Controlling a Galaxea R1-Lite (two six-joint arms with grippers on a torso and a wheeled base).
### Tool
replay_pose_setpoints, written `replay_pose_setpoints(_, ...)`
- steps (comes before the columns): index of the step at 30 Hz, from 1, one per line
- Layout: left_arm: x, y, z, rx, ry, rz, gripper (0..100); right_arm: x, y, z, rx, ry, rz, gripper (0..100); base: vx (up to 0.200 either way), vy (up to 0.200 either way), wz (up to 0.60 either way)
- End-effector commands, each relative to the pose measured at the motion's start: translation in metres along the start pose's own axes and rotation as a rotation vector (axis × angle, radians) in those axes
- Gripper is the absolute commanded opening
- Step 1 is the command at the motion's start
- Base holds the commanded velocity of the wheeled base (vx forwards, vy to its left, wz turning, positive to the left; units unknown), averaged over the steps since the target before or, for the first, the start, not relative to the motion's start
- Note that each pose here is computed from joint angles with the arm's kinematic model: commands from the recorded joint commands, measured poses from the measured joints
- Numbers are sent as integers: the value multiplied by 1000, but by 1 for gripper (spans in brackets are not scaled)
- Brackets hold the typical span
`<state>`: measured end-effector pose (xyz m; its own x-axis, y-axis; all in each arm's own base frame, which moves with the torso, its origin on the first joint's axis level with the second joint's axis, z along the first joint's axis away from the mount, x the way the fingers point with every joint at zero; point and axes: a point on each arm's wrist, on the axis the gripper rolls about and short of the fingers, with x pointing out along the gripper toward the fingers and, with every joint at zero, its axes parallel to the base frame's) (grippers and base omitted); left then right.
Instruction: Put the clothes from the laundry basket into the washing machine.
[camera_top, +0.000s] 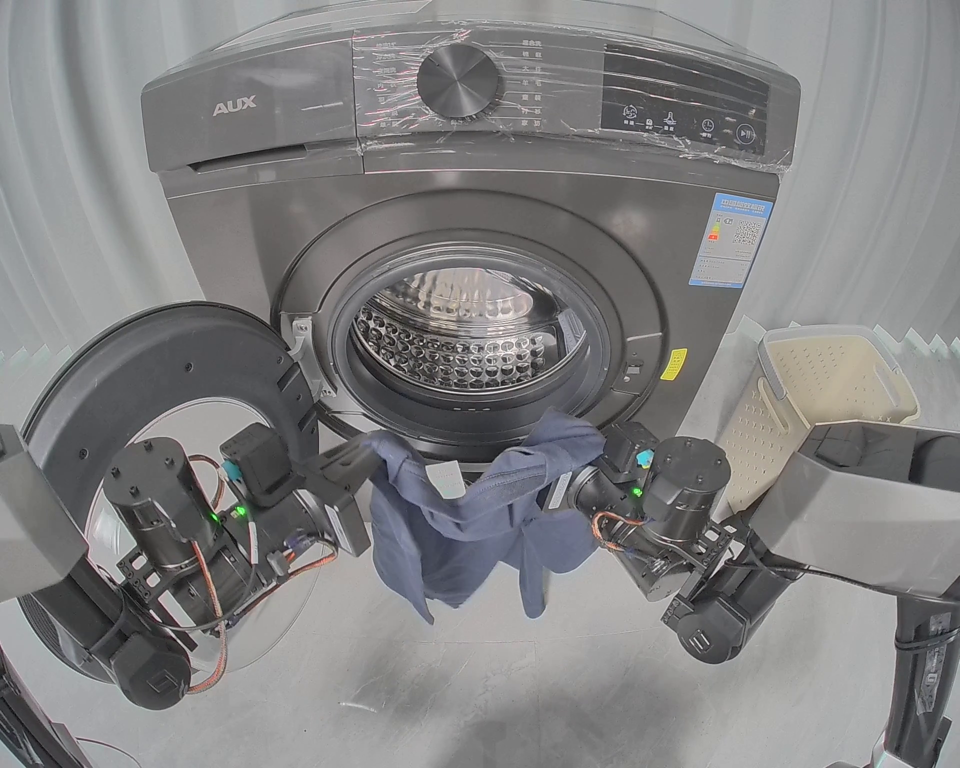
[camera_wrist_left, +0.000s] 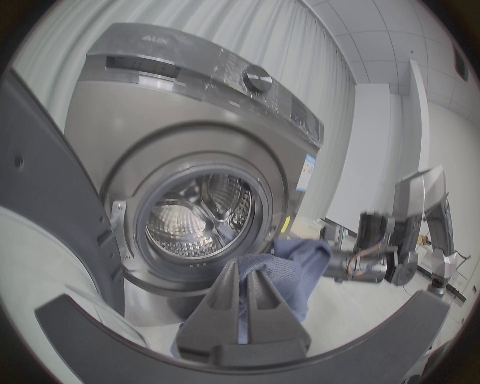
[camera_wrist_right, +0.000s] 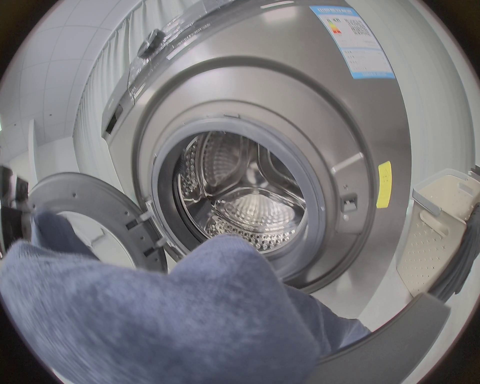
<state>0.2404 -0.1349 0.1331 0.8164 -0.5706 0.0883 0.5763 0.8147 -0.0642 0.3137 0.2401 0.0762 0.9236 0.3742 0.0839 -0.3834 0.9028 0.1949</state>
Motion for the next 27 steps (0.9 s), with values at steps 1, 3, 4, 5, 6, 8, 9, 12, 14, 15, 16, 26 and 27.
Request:
replay_pose_setpoints(1, -3, 1, -36, 5, 151, -27, 0, -4, 16, 32, 29, -87, 43, 0, 0, 0, 0)
replay_pose_setpoints(3, -3, 1, -41, 2, 170, -29, 0, -4, 22, 37, 36, -100, 58, 0, 0, 0, 0)
replay_pose_setpoints(4, -3, 1, -44, 1, 180, -31, 0, -5, 27, 42, 42, -113, 71, 0, 0, 0, 0)
replay_pose_setpoints(5, -2, 0, -47, 1, 194, -35, 0, -5, 30, 43, 44, -116, 78, 0, 0, 0, 0)
replay_pose_setpoints(6, -3, -1, -50, -1, 207, -40, 0, -5, 32, 44, 45, -116, 81, 0, 0, 0, 0)
replay_pose_setpoints(8, -4, -2, -55, -3, 227, -44, 0, -5, 34, 45, 47, -118, 86, 0, 0, 0, 0)
replay_pose_setpoints(9, -4, -2, -55, -3, 228, -44, 0, -5, 34, 45, 47, -118, 87, 0, 0, 0, 0)
replay_pose_setpoints(12, -6, -2, -58, 5, 243, -45, 100, -5, 35, 45, 49, -117, 89, 0, 0, 0, 0)
replay_pose_setpoints(14, -6, -2, -59, 5, 248, -44, 100, -5, 35, 45, 48, -120, 91, 0, 0, 0, 0)
replay_pose_setpoints(15, -7, -2, -60, 4, 254, -43, 100, -3, 35, 46, 49, -125, 88, 0, 0, 0, 0)
replay_pose_setpoints(16, -8, -3, -63, 3, 268, -44, 100, -2, 36, 47, 51, -131, 91, 0, 0, 0, 0)
replay_pose_setpoints(26, -22, -12, -75, 4, 350, -81, 100, 7, 31, 55, 64, -175, 77, 0, 0, 0, 0)
replay_pose_setpoints(27, -23, -12, -76, 5, 355, -87, 100, 7, 31, 55, 64, -177, 77, 0, 0, 0, 0)
